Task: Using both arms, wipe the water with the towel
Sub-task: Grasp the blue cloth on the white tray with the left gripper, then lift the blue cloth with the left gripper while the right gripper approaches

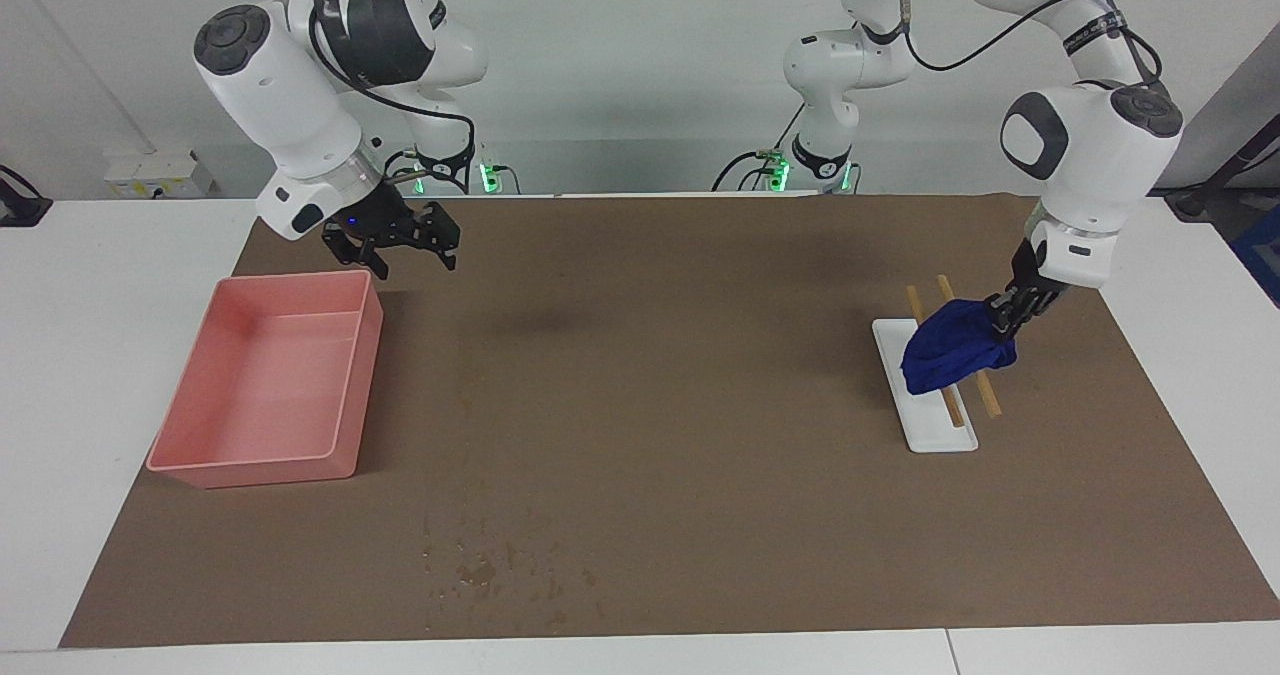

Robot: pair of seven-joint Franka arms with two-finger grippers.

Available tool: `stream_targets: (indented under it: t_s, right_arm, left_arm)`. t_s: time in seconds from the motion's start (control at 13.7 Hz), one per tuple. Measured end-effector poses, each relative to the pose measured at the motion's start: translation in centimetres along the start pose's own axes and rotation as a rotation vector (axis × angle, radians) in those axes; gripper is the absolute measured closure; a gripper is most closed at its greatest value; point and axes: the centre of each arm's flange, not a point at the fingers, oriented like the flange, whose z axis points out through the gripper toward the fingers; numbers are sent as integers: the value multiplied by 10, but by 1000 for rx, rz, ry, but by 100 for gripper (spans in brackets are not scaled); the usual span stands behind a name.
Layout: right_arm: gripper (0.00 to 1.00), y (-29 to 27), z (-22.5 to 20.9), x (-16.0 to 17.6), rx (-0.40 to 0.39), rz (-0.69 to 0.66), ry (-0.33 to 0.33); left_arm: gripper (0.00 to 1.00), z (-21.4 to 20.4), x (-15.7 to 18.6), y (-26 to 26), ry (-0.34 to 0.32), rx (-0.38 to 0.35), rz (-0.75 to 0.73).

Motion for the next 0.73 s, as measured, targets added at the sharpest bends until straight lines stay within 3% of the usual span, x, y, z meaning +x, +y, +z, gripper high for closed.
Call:
stream_targets:
  t_s: [0.15, 0.36, 0.58, 0.73]
  right_arm:
    - [0, 0, 0, -1, 0, -84, -3]
    - [0, 1, 6, 1, -1, -88, 8]
    - [0, -14, 27, 0, 44, 102, -4]
    - [0, -46, 41, -3, 120, 290, -24]
  left_arm:
    - [89, -17, 2, 8, -40, -75, -80]
    - [89, -33, 2, 27, -95, -211, -354]
    - [89, -46, -13, 78, -200, -317, -673]
    - [89, -53, -35, 128, -271, -323, -829]
